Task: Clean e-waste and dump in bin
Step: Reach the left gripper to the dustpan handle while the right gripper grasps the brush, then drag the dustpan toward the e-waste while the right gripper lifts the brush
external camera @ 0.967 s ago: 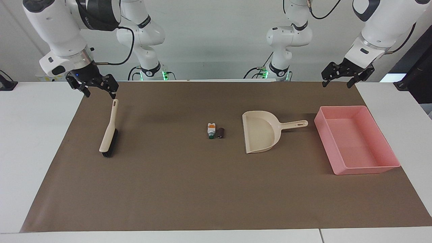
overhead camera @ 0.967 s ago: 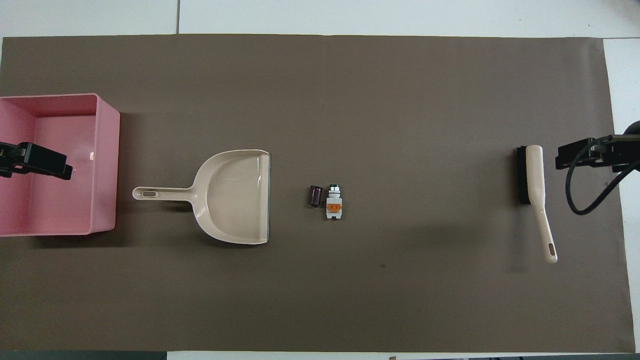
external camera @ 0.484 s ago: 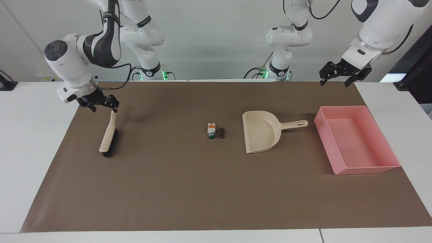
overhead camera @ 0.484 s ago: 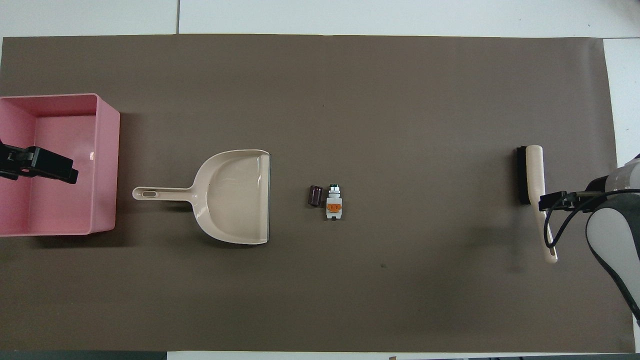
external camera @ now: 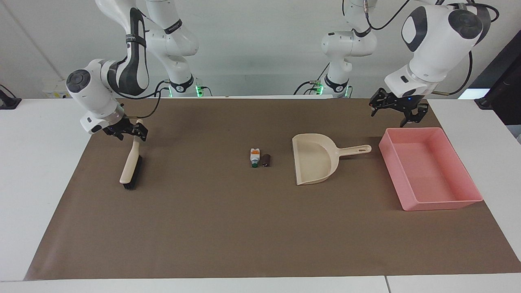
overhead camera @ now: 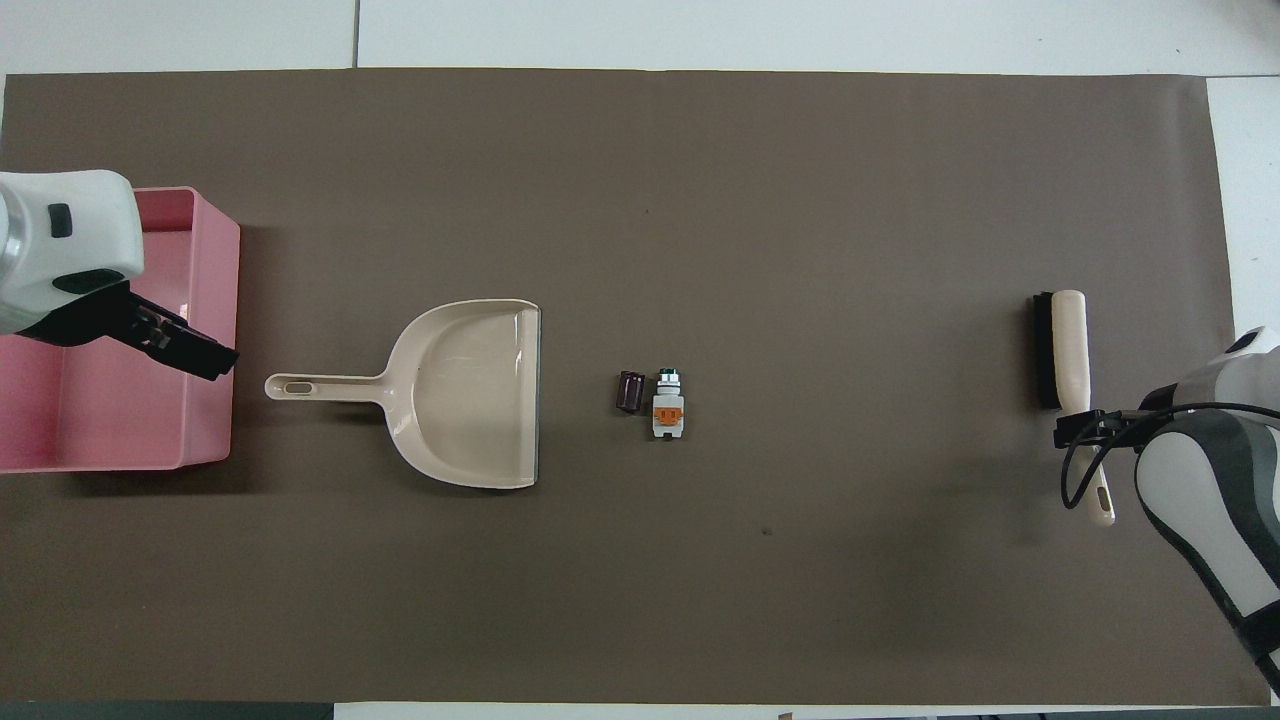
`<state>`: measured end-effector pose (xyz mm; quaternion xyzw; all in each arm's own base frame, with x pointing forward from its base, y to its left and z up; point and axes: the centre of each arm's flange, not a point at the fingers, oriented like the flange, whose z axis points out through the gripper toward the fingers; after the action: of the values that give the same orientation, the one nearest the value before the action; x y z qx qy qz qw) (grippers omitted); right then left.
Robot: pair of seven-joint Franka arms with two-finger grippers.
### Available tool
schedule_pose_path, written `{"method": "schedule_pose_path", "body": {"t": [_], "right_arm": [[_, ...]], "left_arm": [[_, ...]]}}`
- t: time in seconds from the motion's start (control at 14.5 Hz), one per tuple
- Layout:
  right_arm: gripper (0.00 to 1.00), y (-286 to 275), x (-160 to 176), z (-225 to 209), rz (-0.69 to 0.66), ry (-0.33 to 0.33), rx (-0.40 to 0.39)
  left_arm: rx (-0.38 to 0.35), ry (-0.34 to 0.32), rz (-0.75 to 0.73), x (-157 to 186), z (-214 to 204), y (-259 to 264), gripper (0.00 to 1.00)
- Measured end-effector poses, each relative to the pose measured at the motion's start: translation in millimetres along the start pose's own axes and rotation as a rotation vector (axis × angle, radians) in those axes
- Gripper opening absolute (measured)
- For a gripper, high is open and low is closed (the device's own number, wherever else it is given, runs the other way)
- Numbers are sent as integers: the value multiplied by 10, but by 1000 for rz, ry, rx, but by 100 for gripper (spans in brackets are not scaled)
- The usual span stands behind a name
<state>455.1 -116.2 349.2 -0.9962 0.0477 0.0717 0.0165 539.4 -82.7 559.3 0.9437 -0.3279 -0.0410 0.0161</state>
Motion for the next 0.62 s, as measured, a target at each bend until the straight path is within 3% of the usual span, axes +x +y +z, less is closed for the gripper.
{"method": "schedule_pose_path", "body": {"t": [0.35,0.48,0.55,0.62], "right_arm": [[93,0,-60,109,4,-23,7],[78,-1,-65,119,4,-26,7],[78,-2,-67,123,3,-26,7],[71,-2,-69,125,1,-27,7]], "left_arm": [[18,19,342,128,628,75,99],[27,24,458,181,877,173,98],[36,23,518,219,978,248,98],[56,15,574,249,1072,311,98]]}}
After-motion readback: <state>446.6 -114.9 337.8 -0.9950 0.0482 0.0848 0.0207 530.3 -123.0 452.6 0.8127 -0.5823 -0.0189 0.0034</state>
